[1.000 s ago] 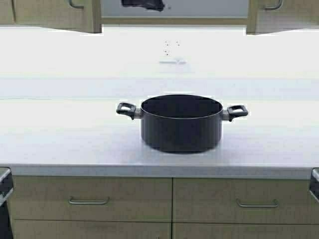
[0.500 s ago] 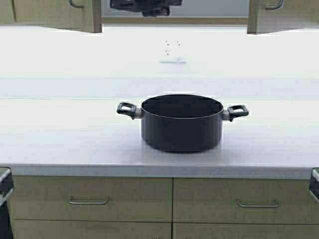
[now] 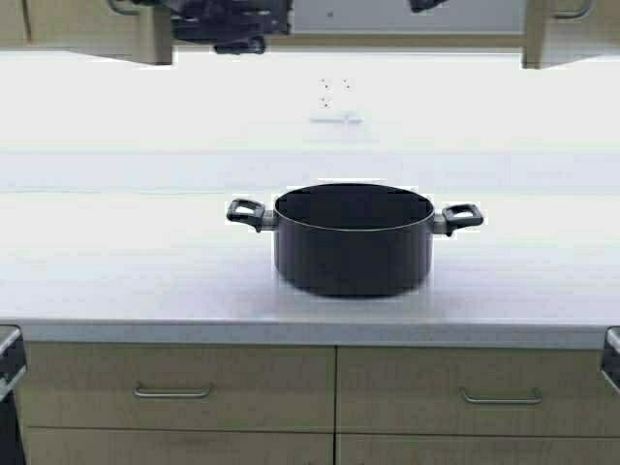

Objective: Open the cabinet, put the pot inside, then close it

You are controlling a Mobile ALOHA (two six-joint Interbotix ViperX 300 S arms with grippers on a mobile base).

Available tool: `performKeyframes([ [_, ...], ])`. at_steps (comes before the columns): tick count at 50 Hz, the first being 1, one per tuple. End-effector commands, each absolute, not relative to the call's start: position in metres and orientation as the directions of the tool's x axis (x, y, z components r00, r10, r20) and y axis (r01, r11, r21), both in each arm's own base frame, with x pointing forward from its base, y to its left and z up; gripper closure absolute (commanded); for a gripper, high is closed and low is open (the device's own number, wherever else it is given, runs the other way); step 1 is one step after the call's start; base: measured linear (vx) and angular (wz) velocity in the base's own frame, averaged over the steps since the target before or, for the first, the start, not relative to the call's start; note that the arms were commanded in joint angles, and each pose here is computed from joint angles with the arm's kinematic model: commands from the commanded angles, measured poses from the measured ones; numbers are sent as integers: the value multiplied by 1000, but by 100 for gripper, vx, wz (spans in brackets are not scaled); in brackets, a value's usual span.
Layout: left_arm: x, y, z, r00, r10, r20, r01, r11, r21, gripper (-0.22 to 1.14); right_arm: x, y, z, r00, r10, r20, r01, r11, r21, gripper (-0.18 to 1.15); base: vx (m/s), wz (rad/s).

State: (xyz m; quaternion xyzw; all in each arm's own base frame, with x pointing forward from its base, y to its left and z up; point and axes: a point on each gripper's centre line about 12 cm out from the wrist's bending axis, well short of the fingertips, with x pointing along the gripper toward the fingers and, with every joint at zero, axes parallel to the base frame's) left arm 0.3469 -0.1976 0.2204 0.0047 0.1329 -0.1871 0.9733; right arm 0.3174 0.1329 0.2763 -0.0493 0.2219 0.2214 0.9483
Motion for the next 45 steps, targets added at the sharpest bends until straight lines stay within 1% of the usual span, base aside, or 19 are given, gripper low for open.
performKeyframes([
  [1,336,-172,240,921,-329,-209,327,944,-49,89,307,101,297,862,338,-378,-365,931,-1,91,0,0],
  [4,328,-173,245,918,-341,-202,337,940,-54,88,298,99,300,865,345,-365,-367,930,7,86,0,0],
  [6,322,-176,247,913,-358,-195,354,934,-54,87,291,100,302,858,360,-367,-377,926,25,79,0,0],
  [8,315,-182,250,905,-381,-187,377,924,-55,84,285,101,303,848,379,-372,-390,920,47,67,0,0],
  [11,304,-193,254,890,-420,-176,417,907,-59,76,276,102,306,840,401,-366,-394,914,96,44,0,0],
  [13,297,-200,256,880,-444,-169,439,896,-64,68,271,101,306,837,412,-361,-390,911,135,27,0,0],
  [16,289,-211,257,865,-476,-160,471,879,-70,51,264,101,303,835,422,-353,-370,906,207,5,0,0],
  [18,284,-217,257,857,-492,-155,485,870,-82,39,261,100,300,837,424,-345,-350,901,257,-5,0,0],
  [19,281,-219,257,853,-499,-150,490,866,-95,33,260,99,299,842,420,-339,-336,899,281,-7,0,0],
  [24,272,-225,251,855,-507,-106,488,857,-163,2,253,97,281,864,382,-328,-246,888,389,-6,0,0],
  [26,269,-223,244,864,-497,-88,473,858,-202,-9,248,98,270,873,360,-329,-209,886,415,-5,0,0],
  [27,268,-222,241,868,-490,-79,464,857,-225,-11,246,100,266,878,350,-327,-195,885,423,-5,0,0],
  [29,267,-218,233,881,-471,-55,440,856,-273,-13,241,103,258,890,325,-320,-169,886,431,-6,0,0],
  [32,264,-211,218,898,-440,-23,404,843,-355,-11,234,109,246,906,284,-313,-132,894,429,-6,0,0],
  [37,260,-201,190,918,-395,24,355,793,-495,-11,223,112,225,936,195,-294,-50,898,438,-6,0,0],
  [42,258,-193,161,932,-358,63,318,719,-618,-11,218,101,200,954,99,-283,67,850,523,-6,0,0],
  [45,258,-190,141,936,-339,92,305,656,-690,-11,215,97,186,960,85,-268,90,811,579,-6,0,0],
])
